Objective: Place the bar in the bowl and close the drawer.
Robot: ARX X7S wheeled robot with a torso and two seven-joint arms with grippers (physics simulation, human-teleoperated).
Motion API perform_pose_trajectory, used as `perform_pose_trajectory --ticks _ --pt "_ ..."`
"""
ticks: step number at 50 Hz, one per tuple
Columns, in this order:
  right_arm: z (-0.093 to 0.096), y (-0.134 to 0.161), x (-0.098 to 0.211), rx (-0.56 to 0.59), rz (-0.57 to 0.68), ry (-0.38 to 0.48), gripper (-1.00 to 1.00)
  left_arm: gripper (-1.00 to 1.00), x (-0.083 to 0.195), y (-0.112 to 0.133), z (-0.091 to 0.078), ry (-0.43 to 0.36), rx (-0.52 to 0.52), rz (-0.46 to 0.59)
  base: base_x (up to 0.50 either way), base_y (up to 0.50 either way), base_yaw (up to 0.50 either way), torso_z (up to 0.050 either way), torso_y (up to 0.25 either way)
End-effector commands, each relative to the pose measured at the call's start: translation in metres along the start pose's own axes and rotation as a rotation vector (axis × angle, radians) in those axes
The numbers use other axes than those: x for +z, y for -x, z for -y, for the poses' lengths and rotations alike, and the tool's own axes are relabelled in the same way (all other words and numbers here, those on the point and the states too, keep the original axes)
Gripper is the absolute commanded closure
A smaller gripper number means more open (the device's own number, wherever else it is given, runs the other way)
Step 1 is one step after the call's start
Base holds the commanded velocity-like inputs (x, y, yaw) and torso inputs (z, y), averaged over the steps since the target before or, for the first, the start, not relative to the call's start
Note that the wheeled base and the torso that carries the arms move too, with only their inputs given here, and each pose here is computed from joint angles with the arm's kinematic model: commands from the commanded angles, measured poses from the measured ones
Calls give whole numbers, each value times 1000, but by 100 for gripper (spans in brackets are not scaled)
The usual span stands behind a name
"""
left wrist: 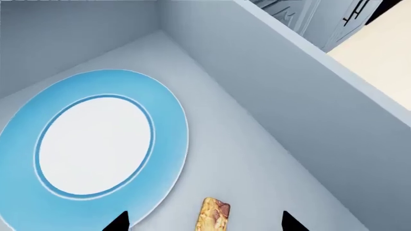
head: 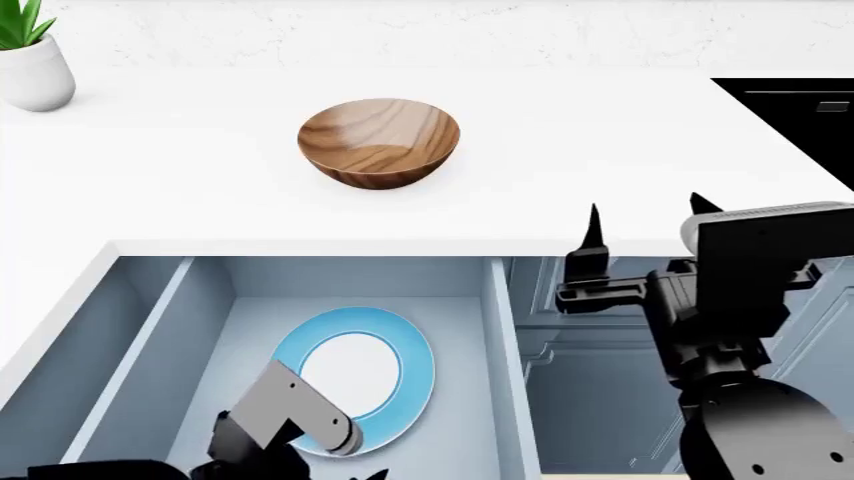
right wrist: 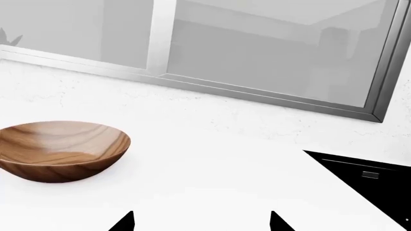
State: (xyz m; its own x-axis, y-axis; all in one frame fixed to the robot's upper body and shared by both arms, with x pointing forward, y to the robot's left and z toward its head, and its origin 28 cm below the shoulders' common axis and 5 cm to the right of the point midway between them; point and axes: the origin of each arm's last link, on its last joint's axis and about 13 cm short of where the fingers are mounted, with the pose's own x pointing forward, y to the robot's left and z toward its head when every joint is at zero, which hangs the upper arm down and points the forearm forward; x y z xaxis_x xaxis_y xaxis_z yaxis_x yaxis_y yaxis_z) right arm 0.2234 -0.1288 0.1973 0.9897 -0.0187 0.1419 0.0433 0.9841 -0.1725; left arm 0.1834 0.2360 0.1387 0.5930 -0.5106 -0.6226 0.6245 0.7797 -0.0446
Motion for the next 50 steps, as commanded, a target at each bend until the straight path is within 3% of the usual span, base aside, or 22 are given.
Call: perform_pose_trajectory --ticks 1,50 --pt "-1 -1 -1 3 -3 2 -100 -100 -12 -10 -1 8 -9 -53 0 0 0 0 0" --pt "-5 -5 -8 14 -21 3 -100 -100 -49 -56 -7 70 -29 -195 0 0 0 0 0"
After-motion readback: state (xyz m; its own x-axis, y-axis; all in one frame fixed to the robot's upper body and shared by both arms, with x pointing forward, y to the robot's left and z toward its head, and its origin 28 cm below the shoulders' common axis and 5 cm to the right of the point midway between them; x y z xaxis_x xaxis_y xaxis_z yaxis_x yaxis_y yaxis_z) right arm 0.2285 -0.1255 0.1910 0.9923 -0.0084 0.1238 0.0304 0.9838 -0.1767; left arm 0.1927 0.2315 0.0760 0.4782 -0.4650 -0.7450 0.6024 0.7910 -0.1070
